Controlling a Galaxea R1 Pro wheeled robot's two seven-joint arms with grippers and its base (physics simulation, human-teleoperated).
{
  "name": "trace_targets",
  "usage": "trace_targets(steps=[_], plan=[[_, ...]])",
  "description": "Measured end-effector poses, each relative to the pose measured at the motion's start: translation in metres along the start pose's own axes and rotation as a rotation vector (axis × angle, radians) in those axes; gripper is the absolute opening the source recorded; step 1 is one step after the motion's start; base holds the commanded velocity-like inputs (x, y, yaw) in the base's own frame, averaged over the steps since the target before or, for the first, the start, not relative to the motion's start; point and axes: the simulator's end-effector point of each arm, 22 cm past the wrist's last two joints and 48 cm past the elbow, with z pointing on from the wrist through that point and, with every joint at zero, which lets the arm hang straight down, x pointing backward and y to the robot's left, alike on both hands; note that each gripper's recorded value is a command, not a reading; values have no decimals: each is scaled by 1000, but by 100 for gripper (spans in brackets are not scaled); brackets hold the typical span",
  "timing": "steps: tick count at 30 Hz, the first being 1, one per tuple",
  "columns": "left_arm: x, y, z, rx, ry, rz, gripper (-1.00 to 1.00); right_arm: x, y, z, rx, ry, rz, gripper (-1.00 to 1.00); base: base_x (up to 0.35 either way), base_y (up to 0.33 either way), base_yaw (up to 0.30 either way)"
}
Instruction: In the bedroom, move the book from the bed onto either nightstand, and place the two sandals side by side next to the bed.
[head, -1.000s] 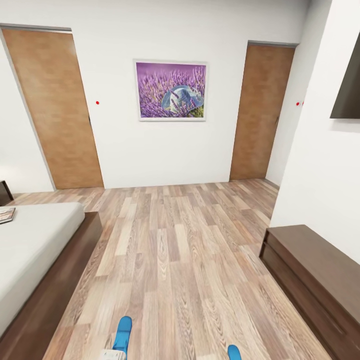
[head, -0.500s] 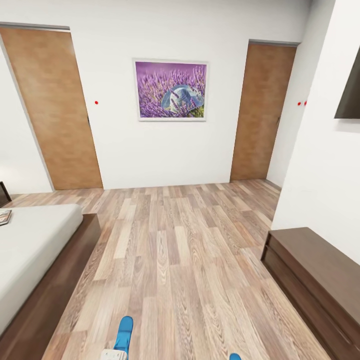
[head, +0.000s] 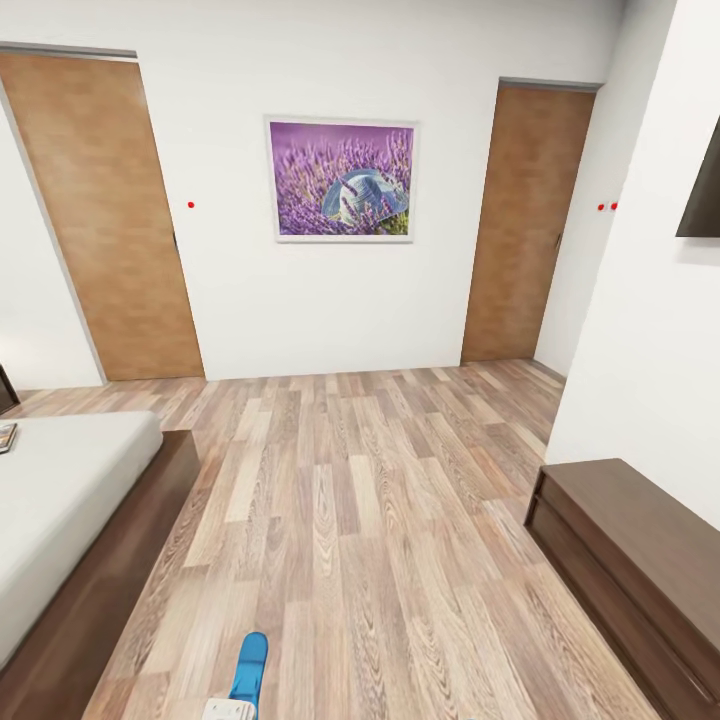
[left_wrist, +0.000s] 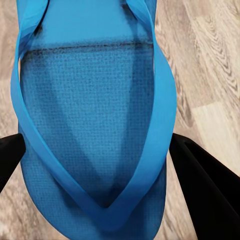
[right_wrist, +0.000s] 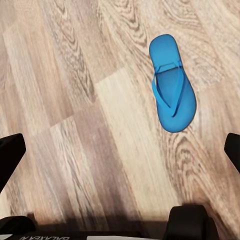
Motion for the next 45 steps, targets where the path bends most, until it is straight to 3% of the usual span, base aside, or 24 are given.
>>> trace_targets(steps=[12,15,19,22,24,27,30,34,38,45], plan=[[0,0,0,1,-1,-2,-100,-1,-1,0,5,-3,2,100,0,0,0],[0,0,0,2,-1,-2,-100,-6,-7,-1,36,-12,-6,100,0,0,0],[0,-2,0,6,-1,-3,-100,-49,-27,-6,186,-87,-54,100,0,0,0],[-2,-4,0,17,-5,-1,-100,-84,-47,-21,343,-155,-77,100,0,0,0],[-7,-13,0,58,-14,1,-100,-109,-52,-26,411,-186,-77,100,0,0,0],[-46,-35,-2,182,-90,26,-100,-150,-37,-22,416,-209,-74,100,0,0,0],[-94,-61,-11,313,-163,40,-100,-153,-33,-19,423,-154,-79,100,0,0,0],[-178,-80,-38,442,-236,-53,-100,-139,-31,-19,435,-44,-81,100,0,0,0],[-240,-85,-69,501,-339,-89,-100,-139,-26,-21,434,-18,-90,100,0,0,0],[-266,-86,-84,537,-408,-145,-100,-134,-16,-15,429,11,-149,100,0,0,0]])
